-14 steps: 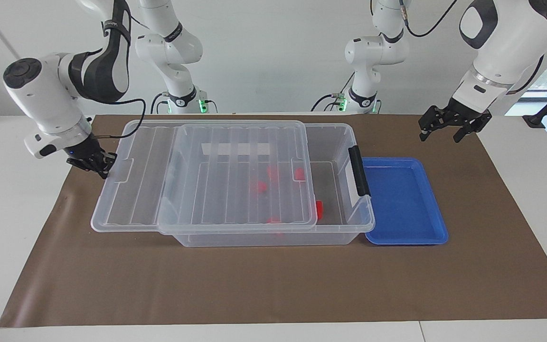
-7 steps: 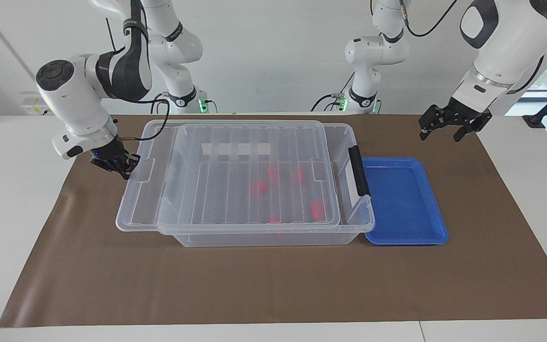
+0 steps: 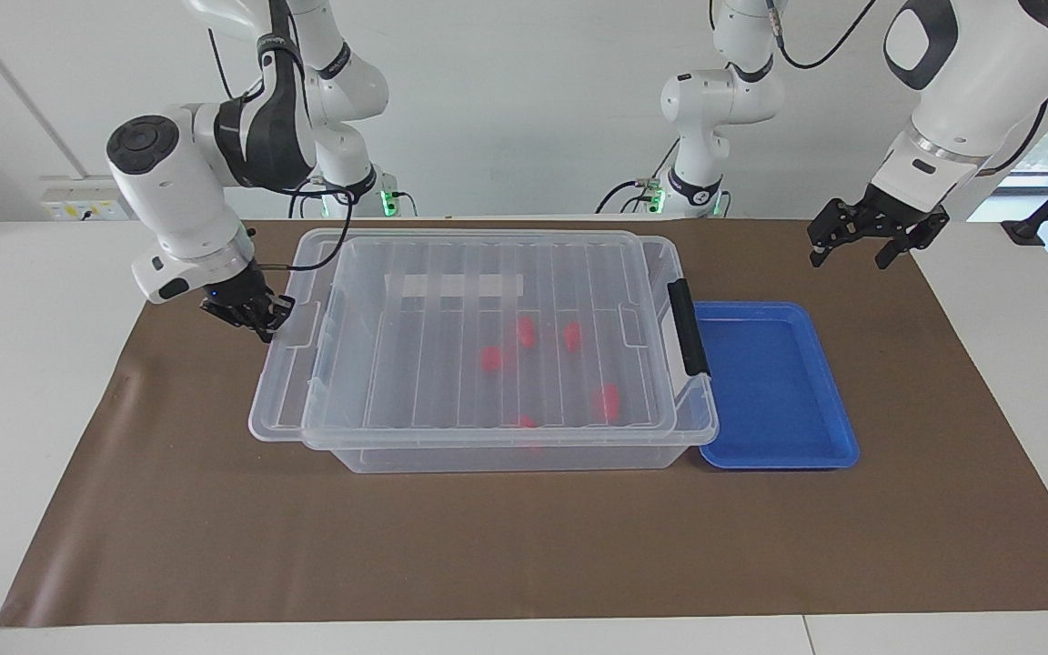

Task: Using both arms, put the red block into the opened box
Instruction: 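Slide the clear lid back toward the blue tray with the right gripper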

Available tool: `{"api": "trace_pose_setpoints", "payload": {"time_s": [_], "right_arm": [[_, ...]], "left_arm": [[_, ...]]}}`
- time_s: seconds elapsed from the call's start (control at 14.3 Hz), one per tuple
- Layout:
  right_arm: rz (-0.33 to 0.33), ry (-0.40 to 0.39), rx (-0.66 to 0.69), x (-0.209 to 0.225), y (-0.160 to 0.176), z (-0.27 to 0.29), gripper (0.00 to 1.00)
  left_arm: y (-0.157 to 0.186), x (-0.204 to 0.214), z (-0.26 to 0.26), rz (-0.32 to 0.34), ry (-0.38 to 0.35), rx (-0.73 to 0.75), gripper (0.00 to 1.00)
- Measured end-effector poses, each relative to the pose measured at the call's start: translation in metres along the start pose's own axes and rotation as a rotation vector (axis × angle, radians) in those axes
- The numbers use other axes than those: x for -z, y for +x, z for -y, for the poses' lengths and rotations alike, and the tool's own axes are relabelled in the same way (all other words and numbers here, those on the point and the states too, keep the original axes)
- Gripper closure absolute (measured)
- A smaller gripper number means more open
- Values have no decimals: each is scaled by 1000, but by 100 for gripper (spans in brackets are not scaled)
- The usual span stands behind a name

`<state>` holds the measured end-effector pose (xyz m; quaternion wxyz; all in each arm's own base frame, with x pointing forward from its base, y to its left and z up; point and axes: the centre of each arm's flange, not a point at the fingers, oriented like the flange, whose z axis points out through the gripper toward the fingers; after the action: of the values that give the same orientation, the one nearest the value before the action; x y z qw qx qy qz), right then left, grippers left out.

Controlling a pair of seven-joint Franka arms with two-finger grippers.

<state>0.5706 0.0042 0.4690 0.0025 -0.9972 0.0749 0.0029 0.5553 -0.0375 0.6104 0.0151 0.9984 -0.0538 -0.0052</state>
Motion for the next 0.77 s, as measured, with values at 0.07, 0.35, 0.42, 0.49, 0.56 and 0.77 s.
{"api": "trace_pose_setpoints", "payload": {"time_s": [0.07, 0.35, 0.42, 0.49, 0.56, 0.77], "right_arm": [[0, 0, -4, 0, -1, 4, 99], [-2, 1, -6, 1, -2, 12, 99], [-3, 1, -15, 2, -3, 13, 99], [-3, 1, -22, 2, -3, 16, 99], [-4, 2, -23, 3, -5, 22, 99], [-3, 3, -29, 2, -8, 36, 99]], "left_arm": [[0, 0, 0, 0, 5, -1, 0], [0, 0, 1, 0, 8, -1, 0], [0, 0, 1, 0, 8, -1, 0], [0, 0, 1, 0, 8, -1, 0], [0, 0, 1, 0, 8, -1, 0], [0, 0, 1, 0, 9, -2, 0]]}}
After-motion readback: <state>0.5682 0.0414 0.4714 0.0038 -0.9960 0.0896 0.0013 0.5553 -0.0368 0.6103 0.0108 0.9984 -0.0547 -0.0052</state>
